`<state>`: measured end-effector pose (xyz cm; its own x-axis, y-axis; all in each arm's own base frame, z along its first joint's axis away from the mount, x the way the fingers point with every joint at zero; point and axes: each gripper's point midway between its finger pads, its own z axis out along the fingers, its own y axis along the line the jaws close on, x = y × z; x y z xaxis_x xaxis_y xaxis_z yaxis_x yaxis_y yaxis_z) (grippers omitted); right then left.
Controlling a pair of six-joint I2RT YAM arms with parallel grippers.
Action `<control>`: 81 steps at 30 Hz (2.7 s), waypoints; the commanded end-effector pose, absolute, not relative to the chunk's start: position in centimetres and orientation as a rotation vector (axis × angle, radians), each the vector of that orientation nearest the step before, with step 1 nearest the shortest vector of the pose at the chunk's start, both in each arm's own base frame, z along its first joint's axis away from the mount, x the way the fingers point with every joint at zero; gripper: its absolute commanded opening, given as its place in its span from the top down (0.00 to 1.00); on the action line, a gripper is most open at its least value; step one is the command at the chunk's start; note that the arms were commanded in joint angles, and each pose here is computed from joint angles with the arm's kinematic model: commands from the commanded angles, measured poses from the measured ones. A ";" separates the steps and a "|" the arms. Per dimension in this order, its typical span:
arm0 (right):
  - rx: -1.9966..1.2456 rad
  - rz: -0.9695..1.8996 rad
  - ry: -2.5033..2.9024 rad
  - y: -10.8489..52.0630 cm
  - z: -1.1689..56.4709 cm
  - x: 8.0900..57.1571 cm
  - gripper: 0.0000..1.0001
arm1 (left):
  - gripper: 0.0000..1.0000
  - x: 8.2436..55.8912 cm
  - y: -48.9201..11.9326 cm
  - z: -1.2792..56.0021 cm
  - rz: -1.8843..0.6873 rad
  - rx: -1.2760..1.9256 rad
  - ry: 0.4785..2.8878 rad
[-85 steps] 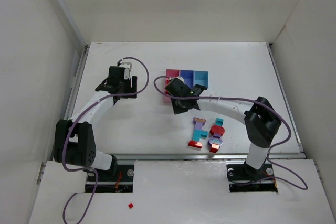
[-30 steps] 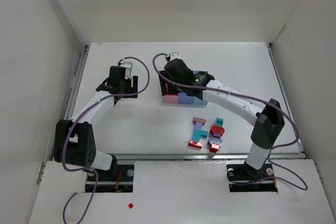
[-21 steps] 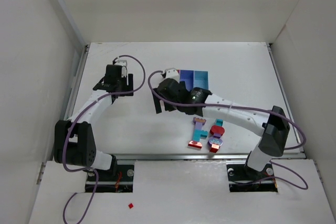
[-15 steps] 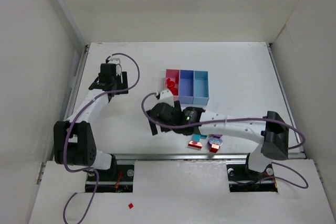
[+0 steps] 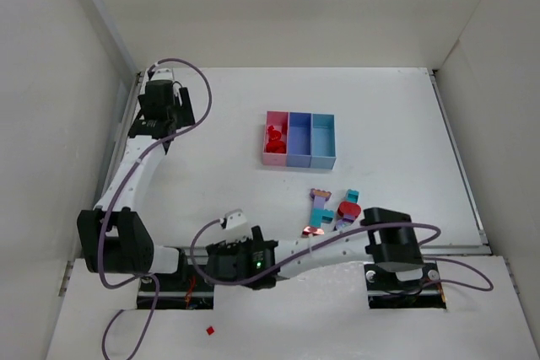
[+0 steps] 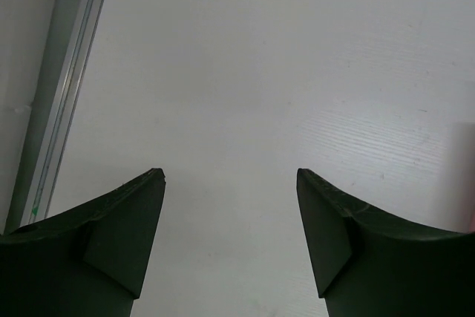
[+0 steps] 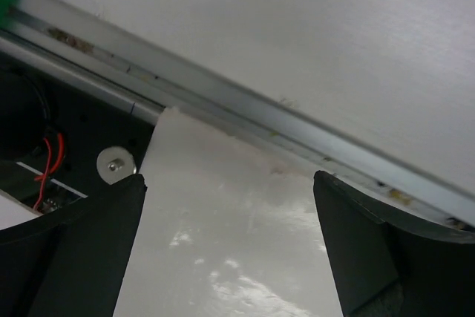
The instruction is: Sort the legos into containers by color
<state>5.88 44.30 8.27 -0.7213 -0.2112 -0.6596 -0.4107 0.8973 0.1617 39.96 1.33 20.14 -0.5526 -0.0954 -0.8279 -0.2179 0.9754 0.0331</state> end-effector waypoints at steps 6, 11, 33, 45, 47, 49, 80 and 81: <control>-0.384 0.538 2.365 47.8 8.6 0.5 0.00 | 0.29 38.9 1.0 26.2 0.081 -0.255 2.002; -0.434 0.548 2.372 47.9 9.1 -1.3 0.04 | 0.26 37.8 2.3 28.4 0.140 -0.302 1.932; -0.701 0.563 2.501 51.1 5.6 -10.5 0.18 | 0.15 33.8 2.4 28.9 0.127 -0.272 1.856; -0.820 0.461 2.492 51.8 3.3 -10.9 0.39 | 0.15 34.3 1.8 28.6 0.095 -0.261 1.867; -0.849 0.451 2.505 51.6 2.7 -11.3 0.39 | 0.15 34.3 1.9 28.6 0.101 -0.252 1.868; -0.867 0.460 2.512 51.5 2.4 -11.9 0.39 | 0.15 34.3 1.9 28.6 0.101 -0.252 1.868; -0.914 0.358 2.529 50.8 1.1 -12.9 0.89 | 0.15 34.5 1.7 28.1 0.100 -0.237 1.880; -0.917 0.346 2.529 50.6 0.8 -12.9 0.91 | 0.15 34.5 1.7 28.1 0.100 -0.237 1.880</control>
